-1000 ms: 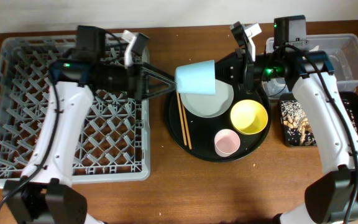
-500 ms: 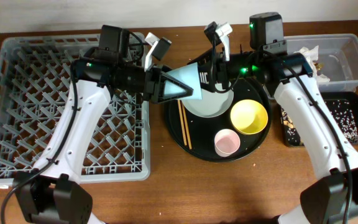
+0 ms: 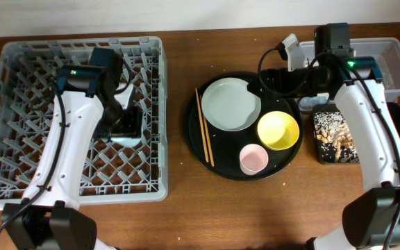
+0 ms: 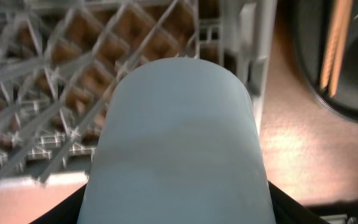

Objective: Sort waste into correct bins and load items into the dishwasher rack
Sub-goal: 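Place the light-blue cup upside down in the dish rack with the left gripper, then grasp the pink cup with the right gripper and hand it to the left gripper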

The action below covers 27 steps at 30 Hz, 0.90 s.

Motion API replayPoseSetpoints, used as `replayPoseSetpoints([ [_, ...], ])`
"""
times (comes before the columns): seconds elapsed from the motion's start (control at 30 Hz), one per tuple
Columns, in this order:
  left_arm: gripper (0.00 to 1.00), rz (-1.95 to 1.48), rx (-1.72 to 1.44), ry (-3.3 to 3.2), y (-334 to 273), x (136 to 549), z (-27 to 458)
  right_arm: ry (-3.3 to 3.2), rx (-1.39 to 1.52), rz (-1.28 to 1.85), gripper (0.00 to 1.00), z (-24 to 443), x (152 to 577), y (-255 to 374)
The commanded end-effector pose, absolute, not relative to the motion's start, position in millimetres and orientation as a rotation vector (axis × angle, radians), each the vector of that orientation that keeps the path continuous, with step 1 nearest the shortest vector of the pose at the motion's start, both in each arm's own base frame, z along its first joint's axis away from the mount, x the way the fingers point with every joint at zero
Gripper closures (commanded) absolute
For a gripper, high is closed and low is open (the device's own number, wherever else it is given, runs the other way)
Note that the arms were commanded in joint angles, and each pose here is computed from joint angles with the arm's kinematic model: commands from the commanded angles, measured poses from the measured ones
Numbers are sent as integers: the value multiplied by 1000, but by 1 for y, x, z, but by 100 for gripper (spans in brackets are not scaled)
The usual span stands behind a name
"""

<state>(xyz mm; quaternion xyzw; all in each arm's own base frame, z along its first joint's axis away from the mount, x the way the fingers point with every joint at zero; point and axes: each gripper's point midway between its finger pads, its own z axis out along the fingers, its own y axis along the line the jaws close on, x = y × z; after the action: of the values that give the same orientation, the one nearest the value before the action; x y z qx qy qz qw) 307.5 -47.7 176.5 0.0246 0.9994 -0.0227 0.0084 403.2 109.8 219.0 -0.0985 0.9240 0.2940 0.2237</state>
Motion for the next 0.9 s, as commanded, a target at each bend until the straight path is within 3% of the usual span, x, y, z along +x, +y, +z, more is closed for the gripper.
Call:
replayPoseSetpoints([
  [0.0, 47, 0, 22, 3214, -50, 294, 151, 2580, -268, 751, 1, 212, 404, 104],
  [0.07, 47, 14, 54, 3246, -61, 284, 120, 2584, -266, 750, 1, 212, 403, 103],
  [0.23, 46, 13, 85, 3233, -67, 285, 105, 2593, -263, 748, 1, 210, 402, 103],
  [0.4, 7, 19, 87, 3245, -66, 281, 97, 2595, -263, 748, 2, 210, 401, 103],
  [0.5, 5, 5, 86, 3209, -68, 291, 110, 2637, -252, 753, 1, 206, 393, 102],
  [0.6, 6, -29, 84, 3101, -74, 318, 150, 2882, -169, 687, 5, 182, 348, 87],
  [0.7, 6, -124, 86, 2950, -88, 349, 187, 3023, -146, 694, 18, 147, 317, 88],
  [0.87, 5, -252, 105, 2866, -106, 367, 194, 3147, -125, 515, 45, 76, 290, 88],
])
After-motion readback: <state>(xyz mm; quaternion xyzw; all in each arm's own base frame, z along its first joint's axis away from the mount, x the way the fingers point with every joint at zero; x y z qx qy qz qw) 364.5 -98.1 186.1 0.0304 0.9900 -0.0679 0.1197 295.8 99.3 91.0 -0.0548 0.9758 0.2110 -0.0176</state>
